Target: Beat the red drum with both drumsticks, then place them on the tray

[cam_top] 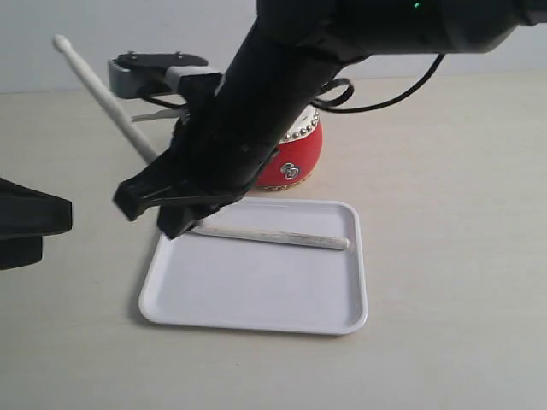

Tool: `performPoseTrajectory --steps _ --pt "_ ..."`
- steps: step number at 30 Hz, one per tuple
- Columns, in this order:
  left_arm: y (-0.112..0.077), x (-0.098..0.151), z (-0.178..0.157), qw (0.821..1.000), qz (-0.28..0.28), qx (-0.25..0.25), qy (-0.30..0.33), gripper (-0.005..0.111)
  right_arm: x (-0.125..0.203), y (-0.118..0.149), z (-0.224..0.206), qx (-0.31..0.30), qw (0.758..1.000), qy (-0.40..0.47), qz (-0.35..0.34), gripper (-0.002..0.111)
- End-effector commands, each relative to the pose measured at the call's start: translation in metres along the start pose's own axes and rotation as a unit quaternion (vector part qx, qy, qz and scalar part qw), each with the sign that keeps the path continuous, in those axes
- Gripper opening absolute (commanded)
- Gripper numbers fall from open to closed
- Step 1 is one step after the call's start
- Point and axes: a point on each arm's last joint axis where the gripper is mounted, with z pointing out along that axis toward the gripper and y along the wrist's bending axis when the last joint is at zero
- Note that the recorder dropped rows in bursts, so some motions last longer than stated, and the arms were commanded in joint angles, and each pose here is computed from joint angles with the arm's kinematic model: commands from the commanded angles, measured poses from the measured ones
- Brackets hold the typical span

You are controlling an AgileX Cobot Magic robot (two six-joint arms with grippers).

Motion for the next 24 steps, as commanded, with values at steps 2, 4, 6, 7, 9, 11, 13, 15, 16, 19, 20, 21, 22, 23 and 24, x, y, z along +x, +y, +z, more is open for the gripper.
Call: performPoseTrajectory --steps 2,4,6,7,9,11,13,15,16,19,20,21,22,23,24 --pt "-0.012 0.012 -0.011 0.999 0.035 -0.005 -0.008 0.068 0.01 -0.025 -0.025 0.08 0.991 0.053 -0.094 0.0" --pt "-0.016 0.015 -0.014 0.999 0.048 -0.01 -0.013 0.057 0.019 -0.027 -0.027 0.082 0.978 0.105 -0.161 0.0" --pt "-0.019 0.018 -0.017 0.998 0.06 -0.013 -0.019 0.038 0.027 -0.029 -0.028 0.073 0.961 0.158 -0.215 0.0" --pt "-0.02 0.019 -0.018 0.998 0.065 -0.014 -0.021 0.026 0.03 -0.03 -0.028 0.067 0.954 0.178 -0.231 0.0" --pt "-0.021 0.02 -0.019 0.997 0.072 -0.016 -0.024 0.004 0.032 -0.033 -0.027 0.075 0.945 0.197 -0.251 0.0" --pt "-0.022 0.021 -0.02 0.996 0.078 -0.018 -0.027 0.001 0.033 -0.039 -0.025 0.094 0.937 0.212 -0.261 0.0" --pt "-0.023 0.022 -0.021 0.996 0.079 -0.018 -0.029 0.001 0.035 -0.046 -0.02 0.112 0.928 0.233 -0.268 0.0" --pt "-0.024 0.022 -0.021 0.996 0.081 -0.017 -0.028 0.001 0.039 -0.05 -0.013 0.111 0.925 0.249 -0.266 0.0" --pt "-0.024 0.023 -0.021 0.996 0.082 -0.018 -0.029 0.001 0.041 -0.052 -0.008 0.106 0.922 0.258 -0.269 0.0" --pt "-0.024 0.023 -0.021 0.996 0.082 -0.017 -0.026 0.001 0.049 -0.057 0.008 0.085 0.919 0.281 -0.262 0.0" --pt "-0.024 0.023 -0.021 0.996 0.083 -0.018 -0.025 0.001 0.052 -0.06 0.014 0.081 0.918 0.29 -0.257 0.0" --pt "-0.024 0.024 -0.021 0.996 0.083 -0.017 -0.022 0.001 0.055 -0.061 0.02 0.072 0.918 0.297 -0.251 0.0" --pt "-0.024 0.024 -0.021 0.996 0.084 -0.017 -0.021 0.001 0.057 -0.063 0.025 0.065 0.918 0.304 -0.246 0.0" --pt "-0.024 0.025 -0.021 0.996 0.084 -0.017 -0.018 0.001 0.06 -0.065 0.029 0.062 0.916 0.311 -0.243 0.0" --pt "-0.024 0.025 -0.021 0.996 0.085 -0.018 -0.016 0.001 0.064 -0.067 0.034 0.059 0.914 0.321 -0.241 0.0"
